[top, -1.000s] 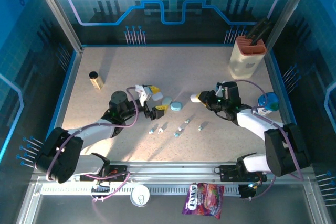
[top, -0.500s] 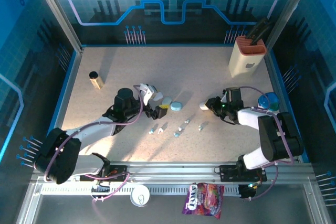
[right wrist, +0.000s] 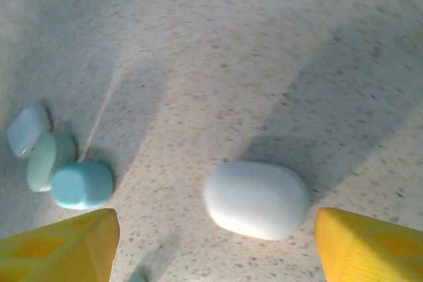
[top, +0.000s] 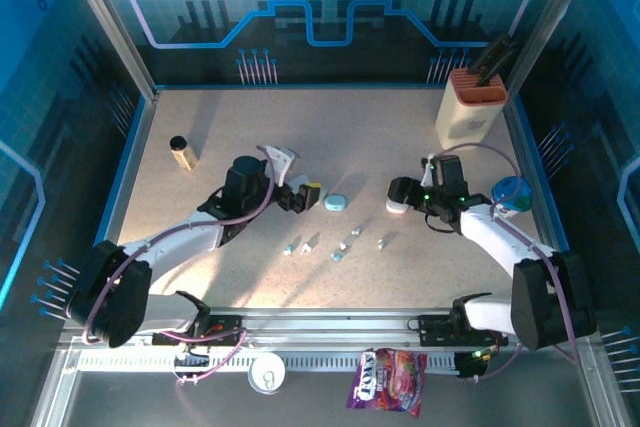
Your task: Insert the wireless bluetooth earbuds into the charging case
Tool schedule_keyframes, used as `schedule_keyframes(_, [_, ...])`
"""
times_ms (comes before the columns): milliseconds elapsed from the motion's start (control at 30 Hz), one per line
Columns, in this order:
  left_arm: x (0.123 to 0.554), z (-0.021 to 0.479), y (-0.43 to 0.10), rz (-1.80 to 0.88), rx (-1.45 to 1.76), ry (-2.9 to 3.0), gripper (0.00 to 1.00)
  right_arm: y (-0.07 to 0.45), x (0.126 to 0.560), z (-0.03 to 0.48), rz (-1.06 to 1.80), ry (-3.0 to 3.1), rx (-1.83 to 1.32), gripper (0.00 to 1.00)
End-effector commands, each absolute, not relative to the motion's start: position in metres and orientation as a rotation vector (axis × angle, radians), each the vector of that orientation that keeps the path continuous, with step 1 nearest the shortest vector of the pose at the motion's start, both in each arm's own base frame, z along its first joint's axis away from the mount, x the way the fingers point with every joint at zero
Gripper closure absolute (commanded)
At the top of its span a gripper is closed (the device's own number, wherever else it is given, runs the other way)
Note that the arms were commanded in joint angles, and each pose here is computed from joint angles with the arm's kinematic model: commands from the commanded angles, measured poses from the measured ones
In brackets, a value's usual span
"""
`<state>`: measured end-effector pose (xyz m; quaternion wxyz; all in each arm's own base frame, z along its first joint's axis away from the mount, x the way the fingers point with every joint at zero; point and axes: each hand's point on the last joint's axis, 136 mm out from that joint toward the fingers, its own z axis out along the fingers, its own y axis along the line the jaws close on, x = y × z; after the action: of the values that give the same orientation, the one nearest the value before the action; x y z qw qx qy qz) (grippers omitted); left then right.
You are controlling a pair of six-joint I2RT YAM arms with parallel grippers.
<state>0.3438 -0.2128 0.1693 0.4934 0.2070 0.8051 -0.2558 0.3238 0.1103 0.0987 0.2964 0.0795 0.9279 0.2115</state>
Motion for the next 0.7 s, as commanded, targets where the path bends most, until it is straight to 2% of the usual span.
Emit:
schedule_keyframes(0, [0.358, 0.168, -0.179, -0.644, 0.233, 2.018, 0.01, 0.132, 0.312, 0.115, 0.414, 2.517, -0.224, 0.22])
schedule_keyframes(133, [0.361, 0.163, -0.143, -0.659, 0.012, 2.032, 0.01, 0.168, 0.305, 0.125, 0.298, 2.543, -0.705, 0.19])
schedule_keyframes(333, [0.351, 0.137, -0.082, -0.691, -0.383, 2.047, 0.01, 0.205, 0.303, 0.112, 0.07, 2.524, -1.327, 0.16])
schedule_keyframes(533, [0.335, 0.133, -0.056, -0.639, -0.461, 2.027, 0.01, 0.235, 0.307, 0.093, 0.013, 2.557, -1.641, 0.15])
schedule_keyframes(667, [0.331, 0.131, -0.051, -0.619, -0.456, 2.035, 0.01, 0.251, 0.319, 0.081, -0.037, 2.578, -1.717, 0.18])
